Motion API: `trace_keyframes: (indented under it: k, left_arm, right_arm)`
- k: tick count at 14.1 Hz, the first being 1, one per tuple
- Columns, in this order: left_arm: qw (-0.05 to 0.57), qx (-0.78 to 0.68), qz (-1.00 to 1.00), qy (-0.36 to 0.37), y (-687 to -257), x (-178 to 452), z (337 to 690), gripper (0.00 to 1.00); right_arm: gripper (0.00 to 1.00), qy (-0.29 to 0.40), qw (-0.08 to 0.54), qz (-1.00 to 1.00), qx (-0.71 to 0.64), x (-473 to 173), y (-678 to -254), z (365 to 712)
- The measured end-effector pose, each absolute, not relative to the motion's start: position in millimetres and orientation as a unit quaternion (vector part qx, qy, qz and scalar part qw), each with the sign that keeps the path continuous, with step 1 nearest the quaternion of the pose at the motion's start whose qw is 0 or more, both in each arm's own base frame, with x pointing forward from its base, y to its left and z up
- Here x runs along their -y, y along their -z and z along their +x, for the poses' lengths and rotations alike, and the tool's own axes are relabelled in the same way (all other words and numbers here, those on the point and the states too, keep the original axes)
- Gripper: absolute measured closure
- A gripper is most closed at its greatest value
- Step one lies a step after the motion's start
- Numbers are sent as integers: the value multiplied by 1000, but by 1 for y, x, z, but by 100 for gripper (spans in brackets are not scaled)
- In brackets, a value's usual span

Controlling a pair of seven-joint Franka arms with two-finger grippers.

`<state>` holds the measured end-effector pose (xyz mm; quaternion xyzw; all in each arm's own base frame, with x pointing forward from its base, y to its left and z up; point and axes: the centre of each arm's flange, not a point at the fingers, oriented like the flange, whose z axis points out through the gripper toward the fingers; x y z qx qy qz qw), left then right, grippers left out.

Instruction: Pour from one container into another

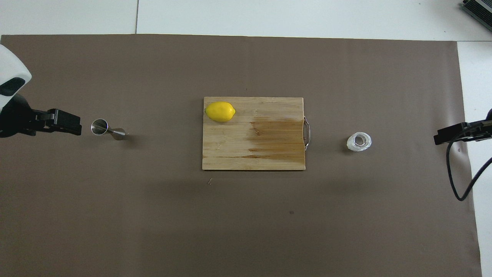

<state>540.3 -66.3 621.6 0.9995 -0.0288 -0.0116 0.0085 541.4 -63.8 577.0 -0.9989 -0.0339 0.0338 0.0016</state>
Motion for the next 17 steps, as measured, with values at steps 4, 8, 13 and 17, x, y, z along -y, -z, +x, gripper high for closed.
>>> trace_keyframes:
  k: [4,8,13,17]
  left_arm:
    - [9,26,1000,11,-617,63,541,0]
    - [8,24,1000,13,-615,61,541,0]
    - [8,24,1000,3,-623,61,537,0]
    - [8,31,999,-5,-629,68,534,0]
  right_arm:
    - [0,-34,2,-999,34,64,-577,541]
    - [0,-34,2,-999,34,64,-577,541]
    - [0,-34,2,-999,34,64,-577,541]
    - [0,-34,2,-999,34,64,-577,541]
